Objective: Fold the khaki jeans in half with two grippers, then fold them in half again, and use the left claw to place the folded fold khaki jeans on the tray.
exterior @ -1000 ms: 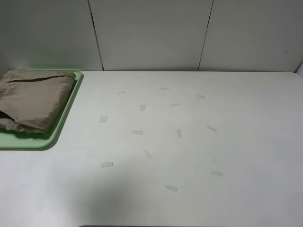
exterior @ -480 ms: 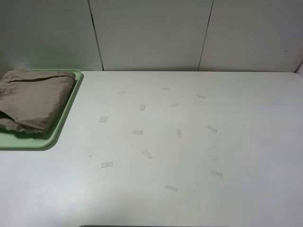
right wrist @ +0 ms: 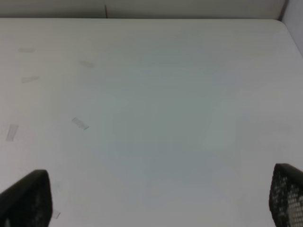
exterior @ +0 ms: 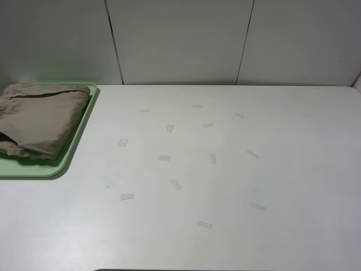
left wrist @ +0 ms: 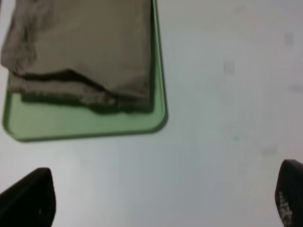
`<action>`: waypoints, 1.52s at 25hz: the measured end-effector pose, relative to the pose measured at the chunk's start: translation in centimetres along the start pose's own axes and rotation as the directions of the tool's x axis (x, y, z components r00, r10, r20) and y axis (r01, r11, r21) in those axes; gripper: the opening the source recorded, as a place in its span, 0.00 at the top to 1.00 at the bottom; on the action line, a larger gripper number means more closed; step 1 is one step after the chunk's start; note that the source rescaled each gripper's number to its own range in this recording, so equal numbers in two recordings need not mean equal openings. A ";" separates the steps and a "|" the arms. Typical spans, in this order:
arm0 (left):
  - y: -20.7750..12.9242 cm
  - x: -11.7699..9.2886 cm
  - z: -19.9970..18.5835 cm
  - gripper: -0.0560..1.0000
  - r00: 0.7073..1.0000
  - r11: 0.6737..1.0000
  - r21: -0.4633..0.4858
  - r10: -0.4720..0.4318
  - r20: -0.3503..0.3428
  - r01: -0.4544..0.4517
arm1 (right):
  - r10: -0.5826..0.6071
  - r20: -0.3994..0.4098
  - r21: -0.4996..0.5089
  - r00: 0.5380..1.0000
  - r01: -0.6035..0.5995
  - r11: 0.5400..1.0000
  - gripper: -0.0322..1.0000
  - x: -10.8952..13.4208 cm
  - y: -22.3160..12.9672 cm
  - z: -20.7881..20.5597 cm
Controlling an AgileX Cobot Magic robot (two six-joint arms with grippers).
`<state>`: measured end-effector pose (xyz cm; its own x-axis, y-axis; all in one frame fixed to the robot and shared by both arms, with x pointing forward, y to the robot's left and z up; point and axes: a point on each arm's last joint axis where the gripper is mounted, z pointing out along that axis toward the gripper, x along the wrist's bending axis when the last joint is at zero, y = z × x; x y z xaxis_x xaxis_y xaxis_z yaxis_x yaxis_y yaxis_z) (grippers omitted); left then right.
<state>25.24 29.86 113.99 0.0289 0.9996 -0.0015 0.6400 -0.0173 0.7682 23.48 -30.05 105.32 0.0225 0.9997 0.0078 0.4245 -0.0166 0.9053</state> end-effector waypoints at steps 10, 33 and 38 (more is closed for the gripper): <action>-2.2 0.2 -2.1 0.00 0.993 0.987 -0.114 0.104 -0.053 -0.110 | 0.000 0.000 0.000 1.000 0.000 1.000 0.00 0.0 0.0 0.0; -9.4 0.4 4.5 0.00 1.000 0.997 -0.075 0.006 0.021 -0.004 | 0.000 -0.001 0.000 1.000 0.000 1.000 0.00 0.0 0.0 0.0; -9.4 0.4 4.5 0.00 1.000 0.997 -0.075 0.006 0.021 -0.004 | 0.000 -0.001 0.000 1.000 0.000 1.000 0.00 0.0 0.0 0.0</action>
<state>22.68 30.31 103.92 0.0490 0.9987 -0.0104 0.5804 -0.0200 0.8141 23.48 -30.05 105.32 0.0220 0.9997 0.0085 0.4245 -0.0171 0.9052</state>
